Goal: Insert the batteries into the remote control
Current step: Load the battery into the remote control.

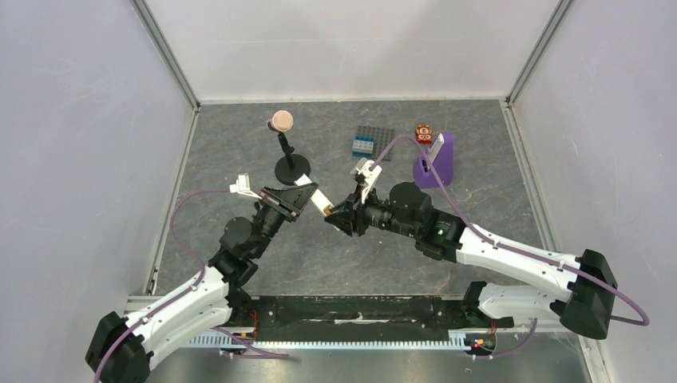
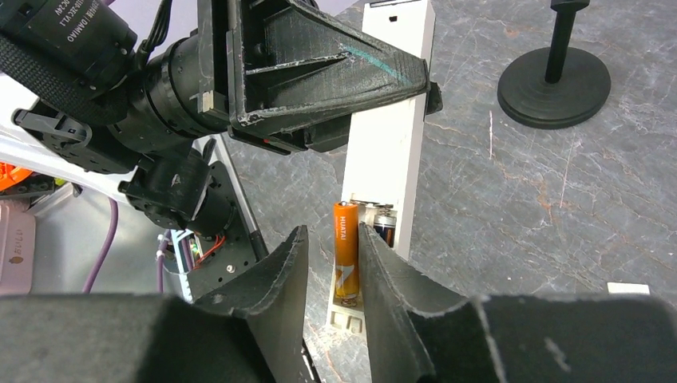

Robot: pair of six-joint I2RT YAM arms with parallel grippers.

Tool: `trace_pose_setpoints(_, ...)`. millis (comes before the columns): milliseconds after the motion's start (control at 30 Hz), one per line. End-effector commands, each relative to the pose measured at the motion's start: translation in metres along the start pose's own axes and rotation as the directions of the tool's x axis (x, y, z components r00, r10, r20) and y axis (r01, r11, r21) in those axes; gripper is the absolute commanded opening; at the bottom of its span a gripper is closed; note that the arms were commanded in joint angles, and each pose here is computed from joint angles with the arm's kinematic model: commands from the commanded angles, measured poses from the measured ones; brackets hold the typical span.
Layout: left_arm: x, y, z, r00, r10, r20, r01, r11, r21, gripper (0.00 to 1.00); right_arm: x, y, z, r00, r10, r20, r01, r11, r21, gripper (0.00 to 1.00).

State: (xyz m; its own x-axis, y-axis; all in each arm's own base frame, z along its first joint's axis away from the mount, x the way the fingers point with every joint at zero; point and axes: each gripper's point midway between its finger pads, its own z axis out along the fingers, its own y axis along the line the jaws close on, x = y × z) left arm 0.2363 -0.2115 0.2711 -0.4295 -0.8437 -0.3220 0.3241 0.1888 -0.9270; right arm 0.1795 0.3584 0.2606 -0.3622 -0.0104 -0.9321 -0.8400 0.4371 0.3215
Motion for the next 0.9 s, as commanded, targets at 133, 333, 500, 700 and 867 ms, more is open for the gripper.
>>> trace_pose_setpoints(133,-0.013,-0.031,-0.003,0.997,-0.063,0.039,0.059,0.994,0.096,0.02,-0.012,-0.010,-0.005,1.000,0.015,0.015,-0.016,0.997,0.080,0.40)
trace_pose_setpoints(333,-0.012,-0.030,-0.003,0.998,-0.060,0.037,0.056,0.994,0.092,0.02,-0.027,-0.007,-0.008,0.998,0.028,0.052,-0.032,0.996,0.081,0.47)
trace_pose_setpoints(500,-0.011,-0.028,-0.003,0.998,-0.059,0.035,0.056,0.995,0.087,0.02,-0.035,-0.008,-0.012,0.996,0.041,0.075,-0.049,0.994,0.103,0.53)
trace_pose_setpoints(700,-0.012,-0.029,-0.004,0.998,-0.055,0.037,0.051,0.995,0.091,0.02,-0.049,-0.014,-0.030,0.985,0.089,0.147,-0.111,0.982,0.152,0.85)
trace_pose_setpoints(867,-0.013,-0.031,-0.003,0.998,-0.050,0.037,0.046,0.994,0.097,0.02,-0.048,-0.020,-0.039,0.962,0.200,0.185,-0.235,0.953,0.191,0.98)
